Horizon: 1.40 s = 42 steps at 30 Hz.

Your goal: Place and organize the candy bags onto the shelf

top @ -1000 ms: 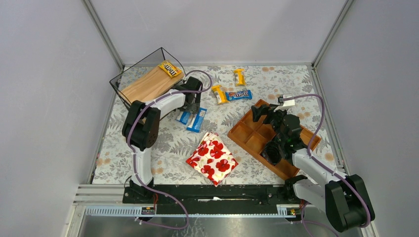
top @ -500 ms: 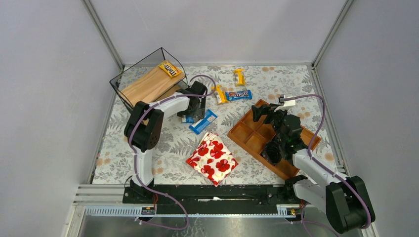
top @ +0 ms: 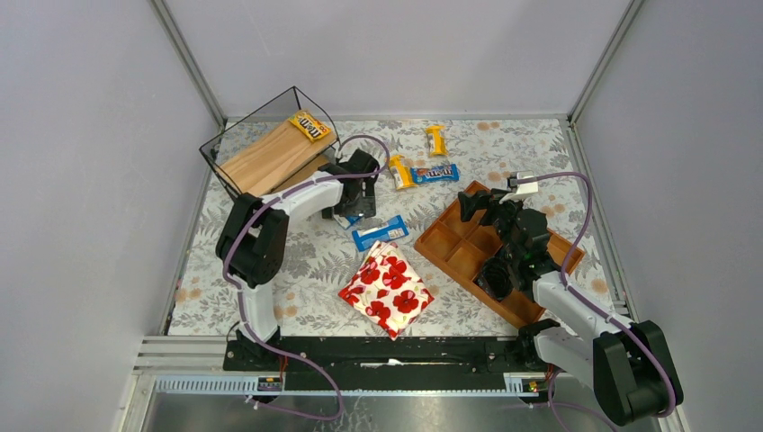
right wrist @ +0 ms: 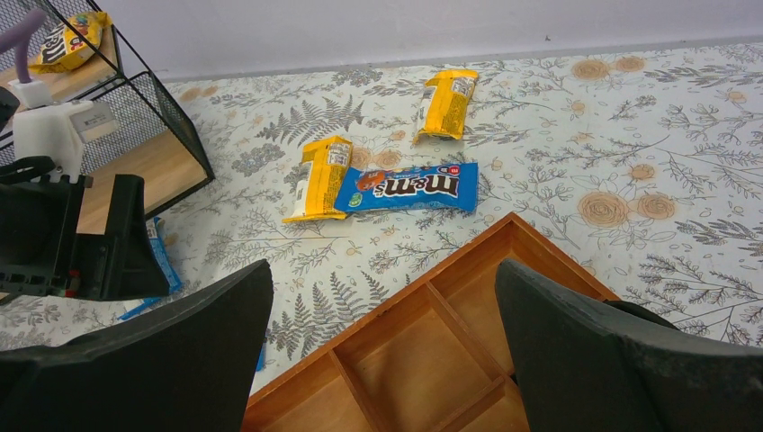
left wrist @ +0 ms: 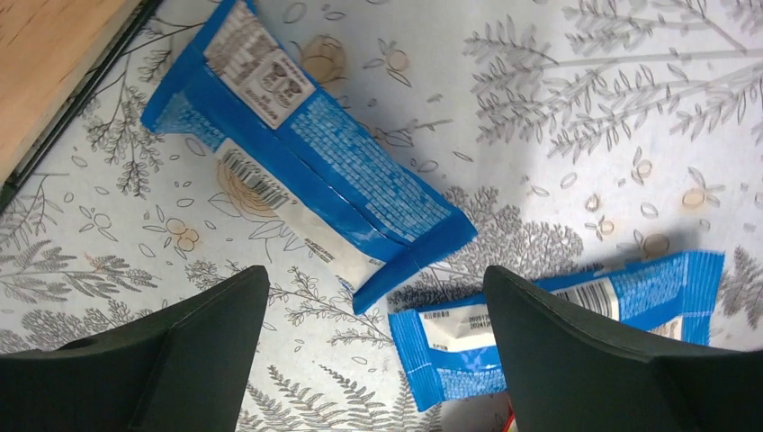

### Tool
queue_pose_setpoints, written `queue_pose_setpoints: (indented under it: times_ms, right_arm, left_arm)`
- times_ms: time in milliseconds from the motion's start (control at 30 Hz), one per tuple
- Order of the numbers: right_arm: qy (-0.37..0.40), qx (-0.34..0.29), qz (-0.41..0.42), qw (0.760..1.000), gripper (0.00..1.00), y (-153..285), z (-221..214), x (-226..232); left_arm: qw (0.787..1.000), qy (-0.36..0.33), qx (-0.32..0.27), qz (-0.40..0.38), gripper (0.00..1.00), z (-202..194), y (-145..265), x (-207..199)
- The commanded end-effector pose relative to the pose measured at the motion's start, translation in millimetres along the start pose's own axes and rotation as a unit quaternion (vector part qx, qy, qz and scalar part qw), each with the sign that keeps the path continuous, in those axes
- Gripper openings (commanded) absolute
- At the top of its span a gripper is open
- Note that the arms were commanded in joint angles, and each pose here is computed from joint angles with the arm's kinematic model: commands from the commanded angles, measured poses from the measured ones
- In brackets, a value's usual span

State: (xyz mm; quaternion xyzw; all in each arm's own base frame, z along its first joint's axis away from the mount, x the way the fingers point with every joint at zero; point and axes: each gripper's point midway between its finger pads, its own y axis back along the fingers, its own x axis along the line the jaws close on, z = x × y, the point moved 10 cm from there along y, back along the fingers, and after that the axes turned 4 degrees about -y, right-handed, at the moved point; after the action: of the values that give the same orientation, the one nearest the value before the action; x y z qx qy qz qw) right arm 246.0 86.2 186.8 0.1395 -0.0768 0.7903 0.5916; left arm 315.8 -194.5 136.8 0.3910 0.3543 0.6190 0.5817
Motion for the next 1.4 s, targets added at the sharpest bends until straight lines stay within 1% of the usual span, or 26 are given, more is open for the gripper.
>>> queue_pose_setpoints:
  times_ms: [0, 133, 167, 233, 333, 400, 500, 567, 667, 700, 767, 867, 933, 967, 1000, 1033, 1067, 1167, 1233, 1300, 1367]
  right_arm:
    - [0.001, -0.037, 0.008, 0.999, 1.0, -2, 14, 3]
    - [0.0, -0.036, 0.009, 0.999, 1.0, -2, 13, 3]
    - [0.0, -0.036, 0.009, 0.999, 1.0, -2, 13, 3]
    - [0.002, -0.036, 0.009, 0.999, 1.0, -2, 14, 3]
    - [-0.002, -0.028, 0.01, 1.0, 1.0, -6, 15, 5]
    - [-0.014, -0.014, 0.038, 0.999, 1.0, -11, 16, 11]
    - [-0.058, 0.019, 0.092, 0.994, 1.0, -24, 15, 25]
    - [-0.079, 0.053, 0.108, 0.99, 1.0, -33, 7, 40]
    - [-0.094, 0.117, 0.108, 0.983, 1.0, -50, -4, 70]
    - [-0.11, 0.133, 0.111, 0.979, 1.0, -55, -7, 79]
    - [-0.164, 0.166, 0.122, 0.965, 1.0, -64, -12, 100]
    - [-0.264, 0.22, 0.131, 0.93, 1.0, -80, -29, 133]
    - [-0.326, 0.258, 0.12, 0.902, 0.98, -92, -54, 152]
    - [-0.355, 0.274, 0.116, 0.886, 0.95, -98, -66, 159]
    - [-0.38, 0.285, 0.122, 0.871, 0.91, -104, -75, 168]
    - [-0.396, 0.299, 0.126, 0.859, 0.88, -110, -84, 175]
    - [-0.405, 0.308, 0.125, 0.852, 0.88, -114, -92, 183]
    - [-0.421, 0.32, 0.114, 0.841, 0.86, -125, -109, 201]
    - [-0.418, 0.323, 0.101, 0.843, 0.84, -130, -118, 208]
    - [-0.414, 0.321, 0.073, 0.849, 0.79, -134, -126, 209]
    - [-0.418, 0.329, 0.05, 0.845, 0.72, -137, -134, 207]
  left_arm:
    - [0.996, 0.087, -0.033, 0.017, 0.93, 13, 10, 7]
    - [0.984, 0.173, -0.03, 0.01, 0.91, 14, 5, 0]
    - [0.981, 0.19, -0.025, 0.007, 0.91, 13, 3, -2]
    - [0.979, 0.202, -0.028, 0.004, 0.91, 14, 5, -4]
    - [0.981, 0.181, -0.067, 0.006, 0.92, 18, 26, -2]
    - [0.981, 0.169, -0.096, 0.0, 0.94, 22, 47, 5]
    - [0.977, 0.149, -0.15, -0.021, 0.97, 25, 86, 22]
    - [0.972, 0.129, -0.192, -0.048, 0.99, 27, 116, 33]
    - [0.953, 0.104, -0.267, -0.099, 0.99, 29, 163, 49]
    - [0.944, 0.096, -0.292, -0.119, 0.99, 30, 178, 52]
    - [0.925, 0.087, -0.337, -0.156, 0.99, 32, 206, 59]
    - [0.893, 0.084, -0.395, -0.199, 0.99, 38, 241, 65]
    - [0.878, 0.086, -0.416, -0.222, 0.99, 40, 257, 67]
    - [0.869, 0.087, -0.426, -0.235, 0.99, 42, 264, 67]
    - [0.862, 0.085, -0.432, -0.25, 0.99, 43, 269, 66]
    - [0.856, 0.081, -0.437, -0.263, 0.99, 44, 272, 65]
    - [0.851, 0.077, -0.441, -0.274, 0.99, 44, 276, 63]
    - [0.845, 0.065, -0.445, -0.289, 0.99, 45, 283, 61]
    - [0.843, 0.056, -0.448, -0.292, 0.99, 43, 285, 62]
    - [0.839, 0.044, -0.455, -0.294, 0.99, 37, 286, 64]
    - [0.837, 0.038, -0.462, -0.29, 0.99, 30, 286, 67]
